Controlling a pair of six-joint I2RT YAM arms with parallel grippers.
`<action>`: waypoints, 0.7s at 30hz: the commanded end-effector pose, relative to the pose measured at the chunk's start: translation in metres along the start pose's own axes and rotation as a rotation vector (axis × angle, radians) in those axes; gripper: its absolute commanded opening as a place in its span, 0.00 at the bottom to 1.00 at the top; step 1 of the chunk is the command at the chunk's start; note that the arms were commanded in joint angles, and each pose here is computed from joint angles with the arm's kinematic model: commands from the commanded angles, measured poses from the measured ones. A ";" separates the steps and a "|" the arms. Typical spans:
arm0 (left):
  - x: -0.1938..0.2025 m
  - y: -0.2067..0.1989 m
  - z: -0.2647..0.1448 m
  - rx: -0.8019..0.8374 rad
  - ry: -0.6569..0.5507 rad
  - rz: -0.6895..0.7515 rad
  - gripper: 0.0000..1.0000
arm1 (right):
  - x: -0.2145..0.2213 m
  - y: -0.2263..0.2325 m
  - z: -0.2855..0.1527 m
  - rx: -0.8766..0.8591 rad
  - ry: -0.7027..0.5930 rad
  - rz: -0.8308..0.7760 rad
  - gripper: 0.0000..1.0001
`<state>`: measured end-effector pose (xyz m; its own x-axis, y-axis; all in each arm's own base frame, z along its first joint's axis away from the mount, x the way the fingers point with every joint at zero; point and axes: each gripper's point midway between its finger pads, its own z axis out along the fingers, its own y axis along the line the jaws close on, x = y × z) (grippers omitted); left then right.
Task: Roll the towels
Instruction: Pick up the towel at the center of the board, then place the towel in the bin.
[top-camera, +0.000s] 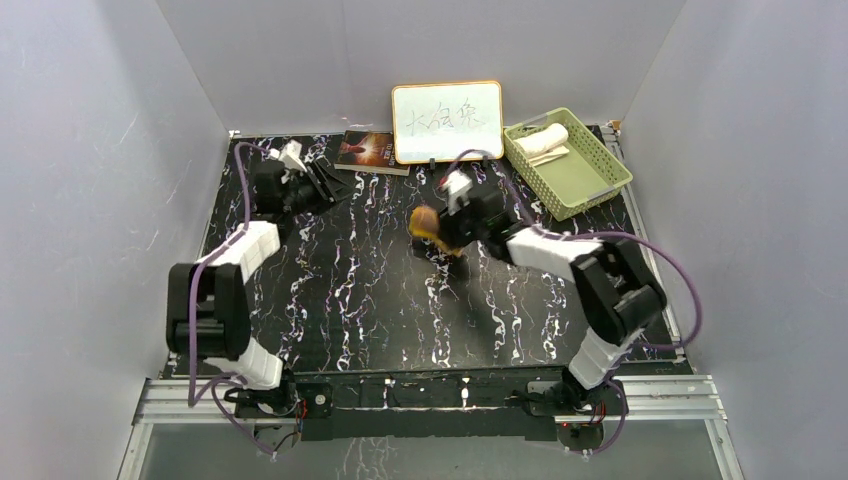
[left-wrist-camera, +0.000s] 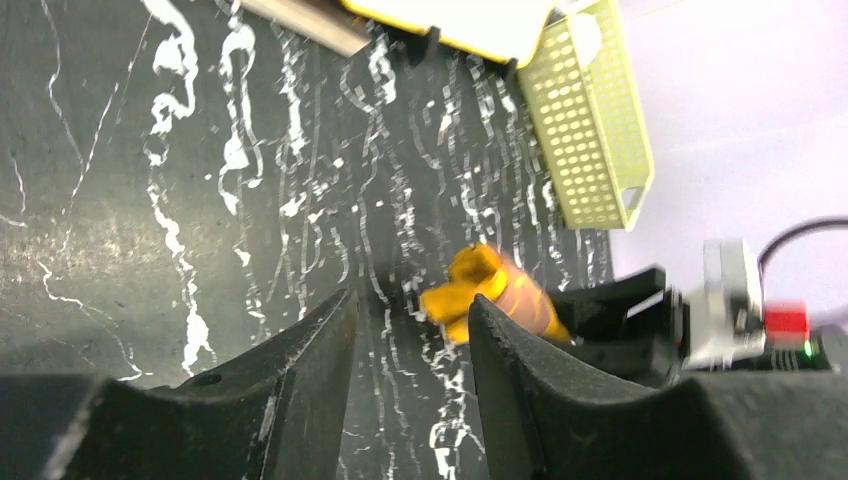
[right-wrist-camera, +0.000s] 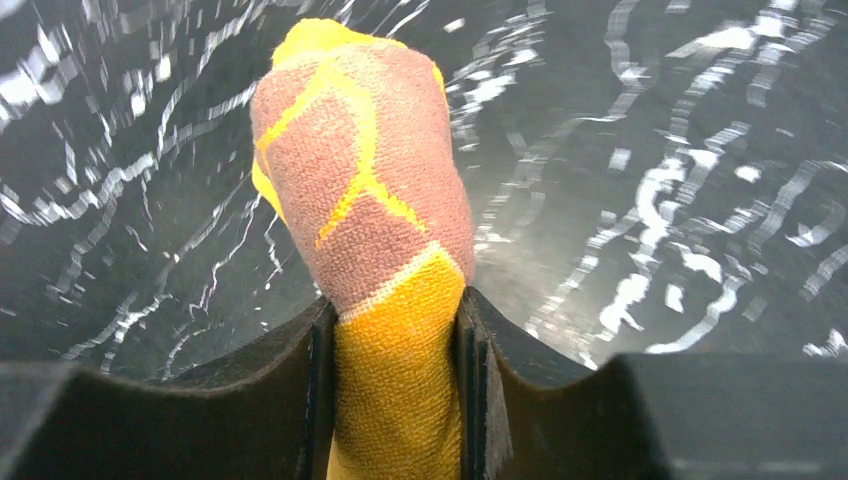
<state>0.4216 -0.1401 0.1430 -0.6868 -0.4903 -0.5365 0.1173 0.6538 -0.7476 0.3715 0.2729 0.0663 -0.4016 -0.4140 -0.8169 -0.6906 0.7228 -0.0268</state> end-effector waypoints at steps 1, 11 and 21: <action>-0.021 -0.041 -0.033 0.042 -0.066 0.027 0.44 | -0.088 -0.056 -0.061 -0.038 -0.317 0.401 0.39; -0.013 -0.057 -0.052 0.072 -0.054 0.014 0.45 | -0.130 -0.253 -0.159 0.130 -0.873 1.144 0.23; -0.005 -0.059 -0.063 0.060 -0.025 0.032 0.46 | -0.083 -0.371 -0.165 0.543 -1.038 1.537 0.17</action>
<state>0.3859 -0.1368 0.2034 -0.6546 -0.5074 -0.5604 0.1476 0.6413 -0.7530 0.5389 -0.0150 0.2005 -0.0241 0.9110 -0.4117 0.1557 0.4102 0.8986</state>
